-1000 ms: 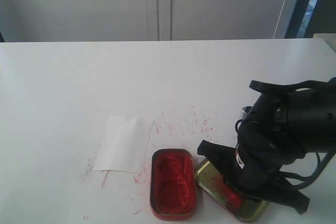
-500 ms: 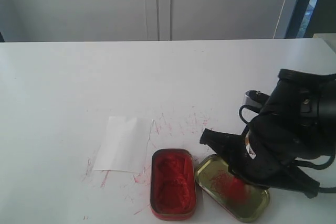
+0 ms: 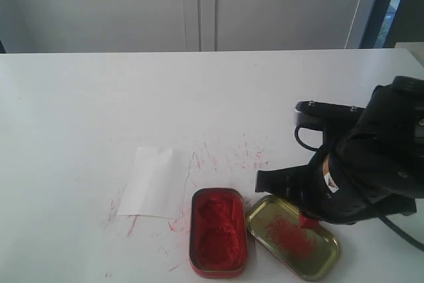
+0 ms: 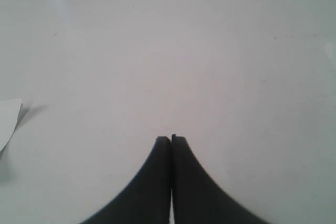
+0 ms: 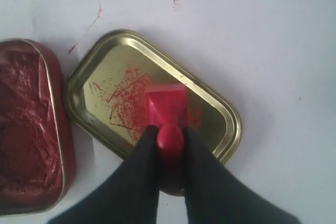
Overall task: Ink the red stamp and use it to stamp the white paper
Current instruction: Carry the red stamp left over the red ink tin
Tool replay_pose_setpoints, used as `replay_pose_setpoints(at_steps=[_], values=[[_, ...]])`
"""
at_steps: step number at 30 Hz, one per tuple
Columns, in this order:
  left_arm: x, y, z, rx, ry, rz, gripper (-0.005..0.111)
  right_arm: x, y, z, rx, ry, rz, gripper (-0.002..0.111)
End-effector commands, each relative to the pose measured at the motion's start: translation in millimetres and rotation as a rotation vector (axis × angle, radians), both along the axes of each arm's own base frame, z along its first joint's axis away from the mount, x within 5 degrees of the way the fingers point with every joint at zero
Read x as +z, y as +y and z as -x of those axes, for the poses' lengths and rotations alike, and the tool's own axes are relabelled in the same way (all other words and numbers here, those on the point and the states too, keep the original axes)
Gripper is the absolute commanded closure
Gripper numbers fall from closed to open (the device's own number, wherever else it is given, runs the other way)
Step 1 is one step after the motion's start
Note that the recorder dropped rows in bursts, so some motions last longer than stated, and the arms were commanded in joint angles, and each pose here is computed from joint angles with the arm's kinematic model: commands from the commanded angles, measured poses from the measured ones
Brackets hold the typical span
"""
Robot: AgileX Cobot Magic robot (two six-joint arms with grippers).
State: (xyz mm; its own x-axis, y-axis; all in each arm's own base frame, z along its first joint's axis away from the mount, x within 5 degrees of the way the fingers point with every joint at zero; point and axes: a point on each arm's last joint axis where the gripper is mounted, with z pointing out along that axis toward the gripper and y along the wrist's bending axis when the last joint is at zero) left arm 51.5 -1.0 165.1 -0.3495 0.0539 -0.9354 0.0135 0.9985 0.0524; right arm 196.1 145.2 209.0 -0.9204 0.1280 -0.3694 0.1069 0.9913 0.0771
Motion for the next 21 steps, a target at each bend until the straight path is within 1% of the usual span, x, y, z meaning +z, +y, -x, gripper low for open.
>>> replay_pose_setpoints(at_steps=[1, 9, 11, 19, 21], values=[[1.6, -0.2, -0.3, 0.002, 0.000, 0.010, 0.107, 1.6, 0.3, 2.7, 0.176, 0.003, 0.062, 0.108], [1.6, -0.2, -0.3, 0.002, 0.000, 0.010, 0.107, 3.5, 4.5, 4.7, 0.423, 0.021, 0.116, 0.108], [1.6, -0.2, -0.3, 0.002, 0.000, 0.010, 0.107, 6.6, 6.8, 4.7, 0.461, 0.030, 0.112, 0.108], [1.6, -0.2, -0.3, 0.002, 0.000, 0.010, 0.107, 26.0, 25.4, 3.0, 0.571, 0.029, -0.010, 0.108], [1.6, -0.2, -0.3, 0.002, 0.000, 0.010, 0.107, 30.6, 28.0, 1.6, 0.568, 0.021, -0.030, 0.108]])
